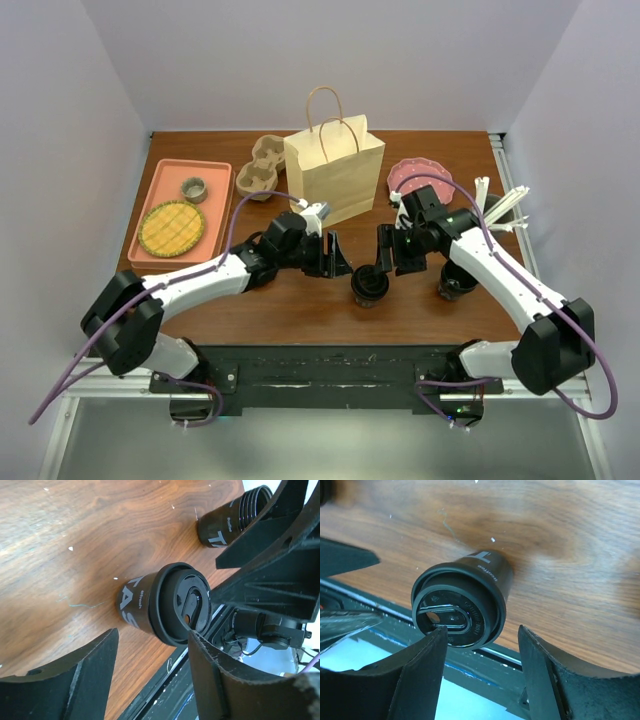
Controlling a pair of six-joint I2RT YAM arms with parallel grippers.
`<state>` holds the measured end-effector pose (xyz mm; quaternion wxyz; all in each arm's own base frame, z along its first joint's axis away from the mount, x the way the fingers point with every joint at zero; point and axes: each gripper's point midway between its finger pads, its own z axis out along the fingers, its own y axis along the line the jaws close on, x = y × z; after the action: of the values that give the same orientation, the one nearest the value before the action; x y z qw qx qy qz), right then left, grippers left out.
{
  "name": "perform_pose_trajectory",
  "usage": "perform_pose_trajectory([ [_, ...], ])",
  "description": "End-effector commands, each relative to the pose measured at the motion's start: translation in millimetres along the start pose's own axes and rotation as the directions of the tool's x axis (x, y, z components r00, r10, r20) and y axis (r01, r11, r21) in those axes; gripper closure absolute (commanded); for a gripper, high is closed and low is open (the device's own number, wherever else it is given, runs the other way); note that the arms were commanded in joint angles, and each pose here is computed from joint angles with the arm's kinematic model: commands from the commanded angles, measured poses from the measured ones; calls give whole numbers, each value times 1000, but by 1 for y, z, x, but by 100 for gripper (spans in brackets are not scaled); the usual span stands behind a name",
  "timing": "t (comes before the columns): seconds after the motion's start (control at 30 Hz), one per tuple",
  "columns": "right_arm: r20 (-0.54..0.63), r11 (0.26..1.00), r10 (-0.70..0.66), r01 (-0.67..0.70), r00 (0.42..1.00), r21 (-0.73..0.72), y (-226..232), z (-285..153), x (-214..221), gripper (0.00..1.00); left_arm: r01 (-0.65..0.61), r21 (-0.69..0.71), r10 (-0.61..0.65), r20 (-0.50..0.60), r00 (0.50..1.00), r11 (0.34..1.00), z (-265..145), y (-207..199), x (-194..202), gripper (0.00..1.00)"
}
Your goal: Pack the takeout coffee
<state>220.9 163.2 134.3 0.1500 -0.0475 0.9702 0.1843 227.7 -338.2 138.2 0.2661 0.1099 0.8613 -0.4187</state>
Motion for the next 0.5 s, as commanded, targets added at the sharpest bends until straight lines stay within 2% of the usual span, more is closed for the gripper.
perform_pose_trajectory([
  [0.0, -20, 996, -52, 50, 998, -79, 8, 7, 4, 38, -19, 93, 16, 39, 999, 995, 7, -27, -18, 41],
  [0.47, -59, 996, -54, 50, 997, -69, -4, 27, 18, 36, 26, 63, -23, -47, 999, 998, 23, -10, 14, 48],
])
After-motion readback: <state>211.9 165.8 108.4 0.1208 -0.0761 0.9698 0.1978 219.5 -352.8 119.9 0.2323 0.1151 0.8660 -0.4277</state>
